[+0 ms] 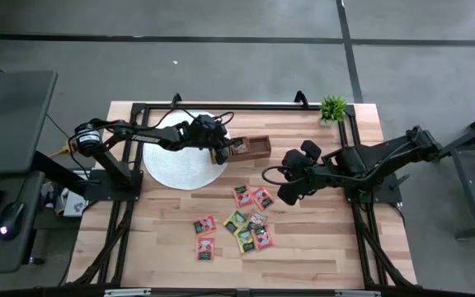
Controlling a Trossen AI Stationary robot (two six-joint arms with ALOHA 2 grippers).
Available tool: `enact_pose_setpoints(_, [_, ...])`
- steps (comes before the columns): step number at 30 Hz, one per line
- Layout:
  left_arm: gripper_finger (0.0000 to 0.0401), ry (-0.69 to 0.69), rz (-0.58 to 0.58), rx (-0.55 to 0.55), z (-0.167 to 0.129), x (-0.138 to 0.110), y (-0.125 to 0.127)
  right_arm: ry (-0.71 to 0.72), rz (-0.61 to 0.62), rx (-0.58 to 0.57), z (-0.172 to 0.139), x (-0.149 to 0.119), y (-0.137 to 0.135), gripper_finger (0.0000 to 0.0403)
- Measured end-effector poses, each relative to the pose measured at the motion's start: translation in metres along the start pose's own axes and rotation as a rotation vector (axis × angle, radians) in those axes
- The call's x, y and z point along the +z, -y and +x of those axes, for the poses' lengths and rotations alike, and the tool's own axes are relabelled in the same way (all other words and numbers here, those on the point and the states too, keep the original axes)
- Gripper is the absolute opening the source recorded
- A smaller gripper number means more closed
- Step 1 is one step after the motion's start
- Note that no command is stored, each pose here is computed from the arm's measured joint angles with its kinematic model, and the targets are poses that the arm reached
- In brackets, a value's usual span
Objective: Pick & Place Tea
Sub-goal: Put the brown tea bag into the middle compartment of the wooden organizer
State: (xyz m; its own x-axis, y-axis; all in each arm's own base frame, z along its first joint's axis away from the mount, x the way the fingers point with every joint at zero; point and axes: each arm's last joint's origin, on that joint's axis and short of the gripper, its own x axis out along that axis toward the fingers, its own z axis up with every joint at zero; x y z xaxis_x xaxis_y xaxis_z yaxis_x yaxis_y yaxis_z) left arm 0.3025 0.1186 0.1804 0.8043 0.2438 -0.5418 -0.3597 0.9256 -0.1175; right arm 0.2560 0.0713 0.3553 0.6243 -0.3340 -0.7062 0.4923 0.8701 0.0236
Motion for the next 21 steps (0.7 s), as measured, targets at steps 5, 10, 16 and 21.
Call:
enact_pose_setpoints(5, [0.0, 0.003, 0.0, 0.027, 0.0, 0.0001, -0.0008, 0.0, 0.0, 0.0, 0.0, 0.0, 0.0, 0.0003])
enact_pose_setpoints(10, [0.0, -0.001, -0.001, 0.028, -0.0002, -0.0002, -0.0008, 0.0, 0.001, 0.0, 0.0, 0.0, 0.0, 0.0003])
enact_pose_setpoints(16, [0.0, -0.02, -0.017, 0.017, -0.0002, -0.0019, -0.0005, 0.001, 0.001, 0.001, 0.0, 0.0001, -0.0001, 0.0003])
enact_pose_setpoints(21, [0.0001, -0.01, -0.015, 0.015, -0.0002, -0.001, -0.0004, 0.001, 0.001, 0.0, 0.0, 0.0001, -0.0001, 0.0003])
